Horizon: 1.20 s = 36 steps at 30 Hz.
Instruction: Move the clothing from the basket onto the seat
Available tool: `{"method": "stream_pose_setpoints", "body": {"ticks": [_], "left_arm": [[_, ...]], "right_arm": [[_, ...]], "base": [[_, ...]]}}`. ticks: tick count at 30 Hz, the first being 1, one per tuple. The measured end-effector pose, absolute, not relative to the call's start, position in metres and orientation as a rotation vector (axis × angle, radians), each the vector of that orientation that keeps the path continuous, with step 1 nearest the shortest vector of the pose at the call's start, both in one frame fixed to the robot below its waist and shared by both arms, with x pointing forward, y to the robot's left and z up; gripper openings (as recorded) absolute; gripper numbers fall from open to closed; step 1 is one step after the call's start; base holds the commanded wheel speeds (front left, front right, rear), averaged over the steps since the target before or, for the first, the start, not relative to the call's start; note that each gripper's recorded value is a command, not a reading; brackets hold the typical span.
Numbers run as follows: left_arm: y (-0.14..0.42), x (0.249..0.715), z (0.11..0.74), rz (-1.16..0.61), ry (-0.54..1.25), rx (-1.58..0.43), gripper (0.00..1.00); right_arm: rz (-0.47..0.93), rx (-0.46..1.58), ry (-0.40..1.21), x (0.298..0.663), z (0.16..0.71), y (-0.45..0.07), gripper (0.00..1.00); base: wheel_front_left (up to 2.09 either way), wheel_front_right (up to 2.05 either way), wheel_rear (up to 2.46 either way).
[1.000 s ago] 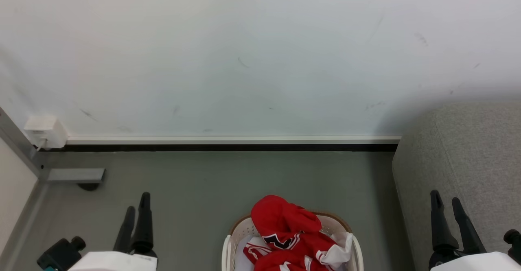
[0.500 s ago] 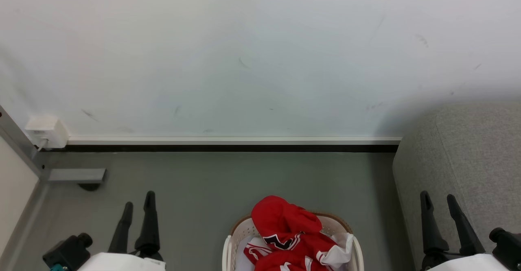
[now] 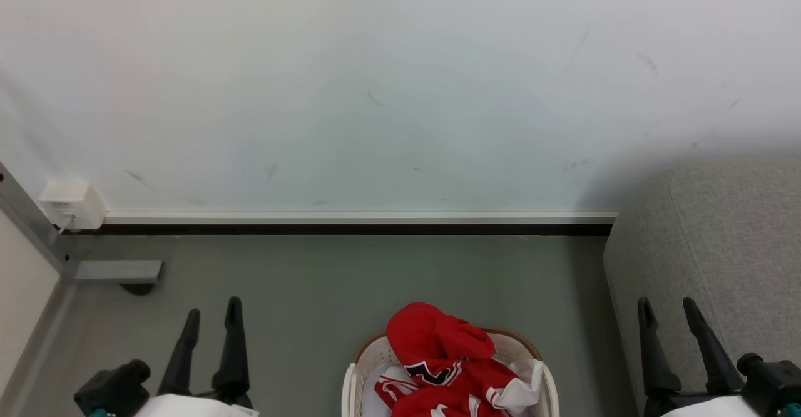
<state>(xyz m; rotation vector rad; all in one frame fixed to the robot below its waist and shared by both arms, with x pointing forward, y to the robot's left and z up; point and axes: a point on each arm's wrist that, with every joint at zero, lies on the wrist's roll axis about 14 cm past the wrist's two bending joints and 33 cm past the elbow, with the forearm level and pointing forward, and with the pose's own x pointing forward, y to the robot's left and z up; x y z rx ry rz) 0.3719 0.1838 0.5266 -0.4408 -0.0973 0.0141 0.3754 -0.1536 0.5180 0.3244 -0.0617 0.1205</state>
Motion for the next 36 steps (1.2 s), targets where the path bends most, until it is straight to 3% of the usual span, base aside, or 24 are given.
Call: {"method": "stream_pose_setpoints", "body": {"ticks": [36], "left_arm": [[0.1821, 0.3635, 0.5277, -0.016, -0.139, -0.131, 1.00]], "right_arm": [[0.131, 0.152, -0.084, 0.3673, 0.5116, -0.1539, 1.00]], "base": [[0.00, 0.00, 0.00]]}}
